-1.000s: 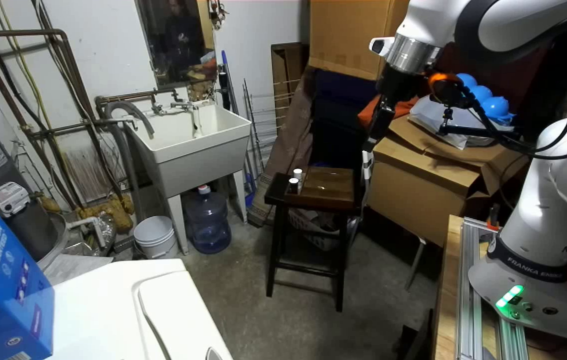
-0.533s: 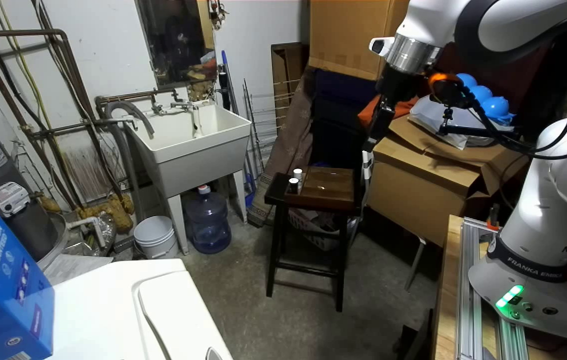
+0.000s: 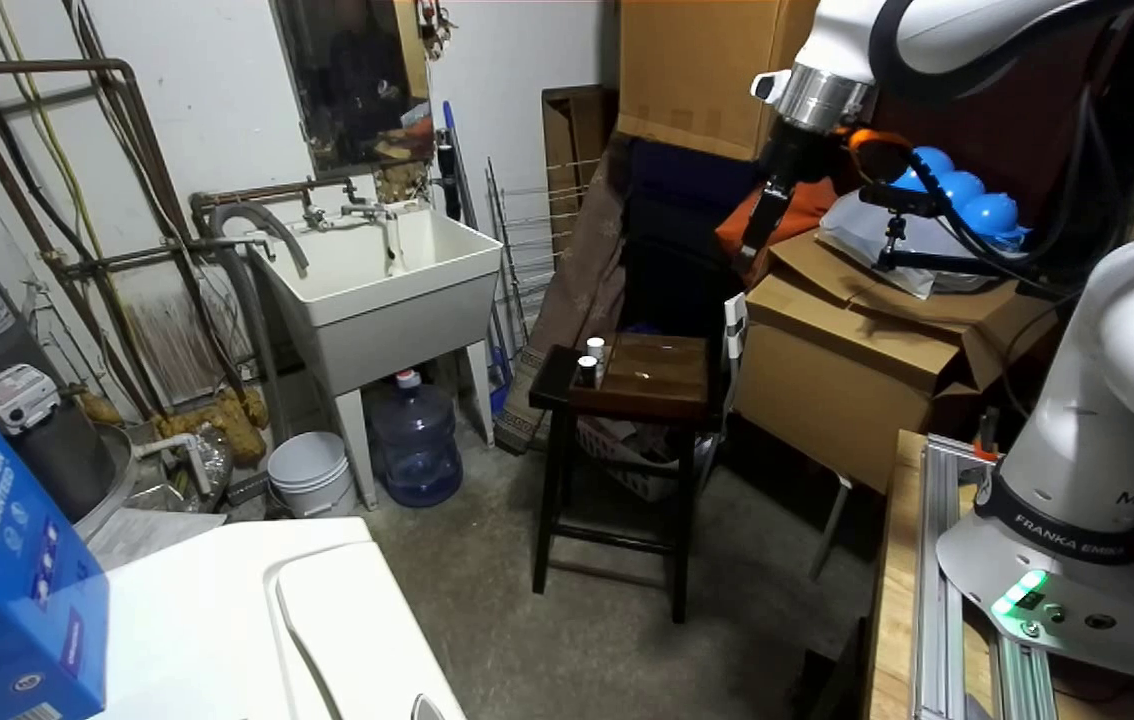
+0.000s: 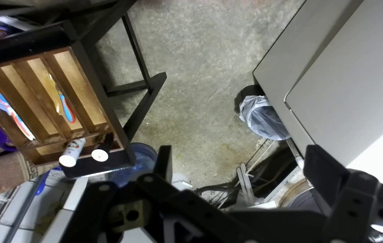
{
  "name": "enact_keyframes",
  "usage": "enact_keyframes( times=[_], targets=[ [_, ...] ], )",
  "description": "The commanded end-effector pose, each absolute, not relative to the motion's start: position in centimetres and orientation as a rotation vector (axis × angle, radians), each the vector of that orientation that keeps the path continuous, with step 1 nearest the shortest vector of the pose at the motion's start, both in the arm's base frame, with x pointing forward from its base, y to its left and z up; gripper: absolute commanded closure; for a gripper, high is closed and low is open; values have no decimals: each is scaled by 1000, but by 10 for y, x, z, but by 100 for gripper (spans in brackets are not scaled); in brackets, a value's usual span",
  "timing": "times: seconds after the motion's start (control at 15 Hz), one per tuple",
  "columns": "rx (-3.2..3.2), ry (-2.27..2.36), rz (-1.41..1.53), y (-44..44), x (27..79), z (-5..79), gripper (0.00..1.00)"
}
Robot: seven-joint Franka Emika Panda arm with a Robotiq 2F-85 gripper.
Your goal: Remove the blue spoon from the brown stool and put it on the washing machine on the right
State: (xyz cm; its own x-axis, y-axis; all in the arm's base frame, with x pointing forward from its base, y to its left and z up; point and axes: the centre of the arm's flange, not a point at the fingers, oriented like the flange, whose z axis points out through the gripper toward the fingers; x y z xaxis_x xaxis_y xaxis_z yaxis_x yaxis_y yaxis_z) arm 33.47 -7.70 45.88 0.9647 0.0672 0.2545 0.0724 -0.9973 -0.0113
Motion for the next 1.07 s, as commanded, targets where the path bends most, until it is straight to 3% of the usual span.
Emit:
enact_keyframes(
  times=[0.0, 0.33, 0.47, 1.0],
  targets=[
    [-3135, -152, -238, -158, 354, 446, 0],
    [-3136, 58, -153, -255, 363, 440, 0],
    [-3137, 48, -184, -240, 340, 434, 0],
    [-3139, 118, -143, -296, 370, 436, 0]
  ],
)
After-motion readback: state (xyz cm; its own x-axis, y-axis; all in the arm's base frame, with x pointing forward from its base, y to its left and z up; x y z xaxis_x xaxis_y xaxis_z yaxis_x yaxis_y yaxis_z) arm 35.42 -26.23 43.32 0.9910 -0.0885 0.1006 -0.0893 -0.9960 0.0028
